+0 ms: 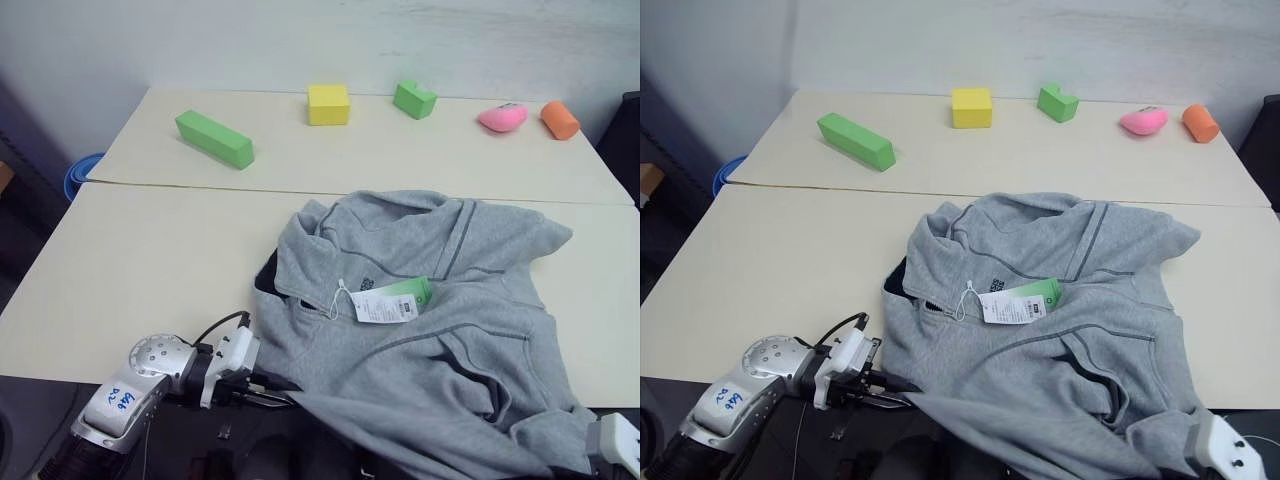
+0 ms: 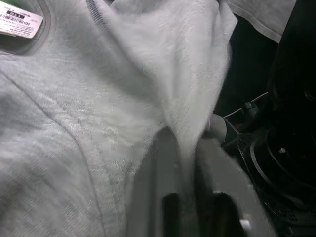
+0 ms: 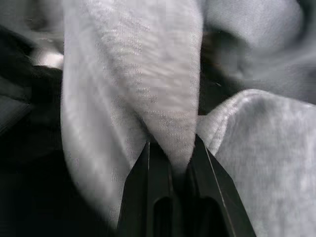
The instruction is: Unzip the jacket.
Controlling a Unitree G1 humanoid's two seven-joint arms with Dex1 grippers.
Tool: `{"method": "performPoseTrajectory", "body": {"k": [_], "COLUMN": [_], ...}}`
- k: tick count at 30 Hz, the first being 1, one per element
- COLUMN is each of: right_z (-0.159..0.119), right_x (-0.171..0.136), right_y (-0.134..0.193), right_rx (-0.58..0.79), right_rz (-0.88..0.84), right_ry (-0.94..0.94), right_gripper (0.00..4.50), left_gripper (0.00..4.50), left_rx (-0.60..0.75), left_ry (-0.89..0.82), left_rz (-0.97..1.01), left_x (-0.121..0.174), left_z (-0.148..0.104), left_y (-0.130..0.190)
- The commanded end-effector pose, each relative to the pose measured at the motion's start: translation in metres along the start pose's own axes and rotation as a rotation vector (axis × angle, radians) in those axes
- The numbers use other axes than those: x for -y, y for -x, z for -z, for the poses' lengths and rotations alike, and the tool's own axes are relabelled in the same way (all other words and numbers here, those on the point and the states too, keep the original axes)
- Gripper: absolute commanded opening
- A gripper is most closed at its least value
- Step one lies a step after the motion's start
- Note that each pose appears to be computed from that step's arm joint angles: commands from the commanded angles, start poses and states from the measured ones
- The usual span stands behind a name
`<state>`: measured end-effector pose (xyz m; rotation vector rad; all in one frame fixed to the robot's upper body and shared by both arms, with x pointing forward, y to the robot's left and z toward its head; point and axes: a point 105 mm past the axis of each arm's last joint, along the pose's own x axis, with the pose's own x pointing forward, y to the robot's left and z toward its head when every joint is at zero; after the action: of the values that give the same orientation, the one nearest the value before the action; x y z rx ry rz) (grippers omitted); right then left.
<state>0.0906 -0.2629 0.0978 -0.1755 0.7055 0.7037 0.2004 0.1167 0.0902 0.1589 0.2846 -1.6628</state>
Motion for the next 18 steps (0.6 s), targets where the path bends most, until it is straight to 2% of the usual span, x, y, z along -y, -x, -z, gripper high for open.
{"method": "performPoseTrajectory", "body": {"k": [1,5,7,9,10,12,14,18], "right_z": [-0.005,-0.023,-0.038,-0.056,-0.064,-0.085,-0.097,-0.112], "right_x": [0.011,0.004,-0.003,0.0,0.005,0.019,0.029,0.064], "right_y": [0.012,0.02,0.027,0.034,0.039,0.046,0.048,0.04], "right_rx": [0.065,0.148,0.236,0.344,0.387,0.488,0.528,0.542], "right_rz": [0.05,-0.006,-0.051,-0.054,-0.037,0.0,0.034,0.158], "right_ry": [-0.014,-0.1,-0.167,-0.186,-0.183,-0.144,-0.113,-0.094], "right_gripper": [0.93,2.28,2.95,3.53,3.97,4.5,4.5,4.5], "left_gripper": [1.76,3.04,3.61,3.63,3.63,3.98,4.4,4.46], "left_rx": [-0.007,-0.013,-0.003,0.027,0.051,0.119,0.139,0.112], "left_ry": [0.048,0.13,0.13,0.117,0.092,0.016,-0.019,-0.118], "left_rz": [0.029,0.027,0.008,-0.007,-0.024,-0.082,-0.1,-0.12], "left_x": [-0.004,-0.014,-0.023,-0.031,-0.037,-0.056,-0.064,-0.075], "left_z": [-0.007,-0.018,-0.028,-0.042,-0.05,-0.074,-0.084,-0.091], "left_y": [0.013,0.037,0.05,0.057,0.058,0.057,0.053,0.038]}}
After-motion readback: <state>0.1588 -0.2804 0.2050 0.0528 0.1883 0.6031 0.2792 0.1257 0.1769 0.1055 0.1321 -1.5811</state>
